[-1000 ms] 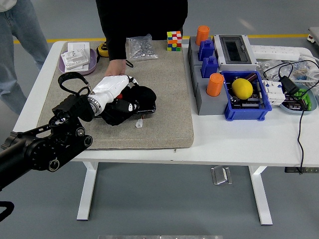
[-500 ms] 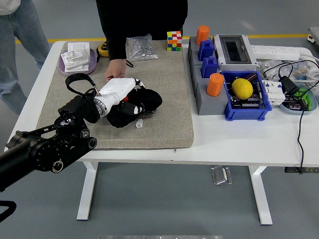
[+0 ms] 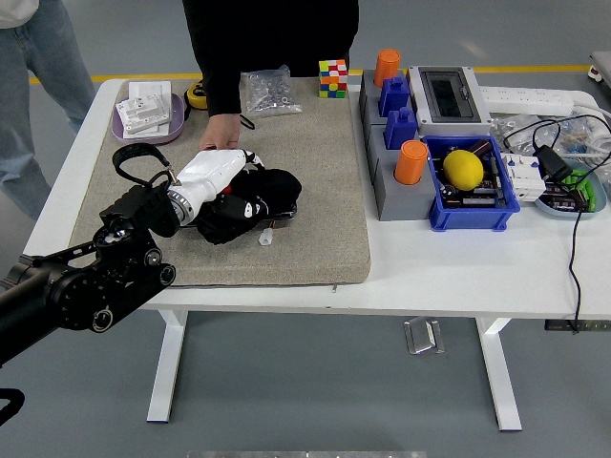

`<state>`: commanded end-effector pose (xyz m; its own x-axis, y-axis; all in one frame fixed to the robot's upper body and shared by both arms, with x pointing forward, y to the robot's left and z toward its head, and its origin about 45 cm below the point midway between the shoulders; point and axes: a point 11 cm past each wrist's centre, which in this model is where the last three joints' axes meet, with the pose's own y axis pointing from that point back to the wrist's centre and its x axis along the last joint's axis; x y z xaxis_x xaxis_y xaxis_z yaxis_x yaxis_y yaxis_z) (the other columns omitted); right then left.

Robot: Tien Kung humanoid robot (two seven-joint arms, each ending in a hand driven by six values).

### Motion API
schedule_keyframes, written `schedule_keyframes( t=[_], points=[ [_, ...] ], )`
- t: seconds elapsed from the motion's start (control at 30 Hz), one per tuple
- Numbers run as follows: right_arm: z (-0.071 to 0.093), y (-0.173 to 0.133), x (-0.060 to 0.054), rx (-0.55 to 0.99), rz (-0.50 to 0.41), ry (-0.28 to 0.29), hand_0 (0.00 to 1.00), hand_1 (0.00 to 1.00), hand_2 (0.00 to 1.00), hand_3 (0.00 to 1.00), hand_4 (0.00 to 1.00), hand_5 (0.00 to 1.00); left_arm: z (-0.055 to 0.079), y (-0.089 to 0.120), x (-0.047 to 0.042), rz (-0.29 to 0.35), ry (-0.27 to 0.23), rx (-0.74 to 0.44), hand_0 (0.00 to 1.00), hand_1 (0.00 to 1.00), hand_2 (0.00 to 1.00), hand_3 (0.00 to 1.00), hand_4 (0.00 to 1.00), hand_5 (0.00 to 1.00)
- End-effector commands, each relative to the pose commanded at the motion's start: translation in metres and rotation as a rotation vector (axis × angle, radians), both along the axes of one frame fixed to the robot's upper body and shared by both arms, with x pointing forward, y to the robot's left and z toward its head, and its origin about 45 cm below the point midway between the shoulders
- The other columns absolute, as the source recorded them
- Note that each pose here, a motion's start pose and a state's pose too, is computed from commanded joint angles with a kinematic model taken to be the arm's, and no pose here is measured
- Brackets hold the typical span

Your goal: Pick the rag up,wipe the panel,place it on the desk

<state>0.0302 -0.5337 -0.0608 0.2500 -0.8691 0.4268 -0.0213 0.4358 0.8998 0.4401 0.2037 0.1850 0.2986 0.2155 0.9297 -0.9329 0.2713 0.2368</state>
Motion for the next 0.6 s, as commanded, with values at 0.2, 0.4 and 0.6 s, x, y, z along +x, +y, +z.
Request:
schedule_keyframes(
  t=[0.2,0.4,0.6],
  points=[
    [-0.002,0.002,-0.003,0.004,-0.002,0.003,0.710,0.651,0.688,0.595,0.968,0.428,-0.002,0.010,-0.0001,0.016,-0.002,0.015,0.230,0.157,0.456,0.350,0.244,0.002],
    [-0.003,0.004,-0.004,0.007,-0.004,0.005,0.710,0.651,0.688,0.595,0.968,0.428,-0.003,0.023,0.0000,0.037,-0.005,0.031,0.229,0.157,0.456,0.350,0.245,0.002],
    [-0.003,0.004,-0.006,0.008,-0.007,0.007,0.710,0.651,0.688,0.595,0.968,0.428,-0.001,0.040,0.0021,0.073,-0.018,0.044,0.225,0.152,0.455,0.349,0.242,0.002]
  ],
)
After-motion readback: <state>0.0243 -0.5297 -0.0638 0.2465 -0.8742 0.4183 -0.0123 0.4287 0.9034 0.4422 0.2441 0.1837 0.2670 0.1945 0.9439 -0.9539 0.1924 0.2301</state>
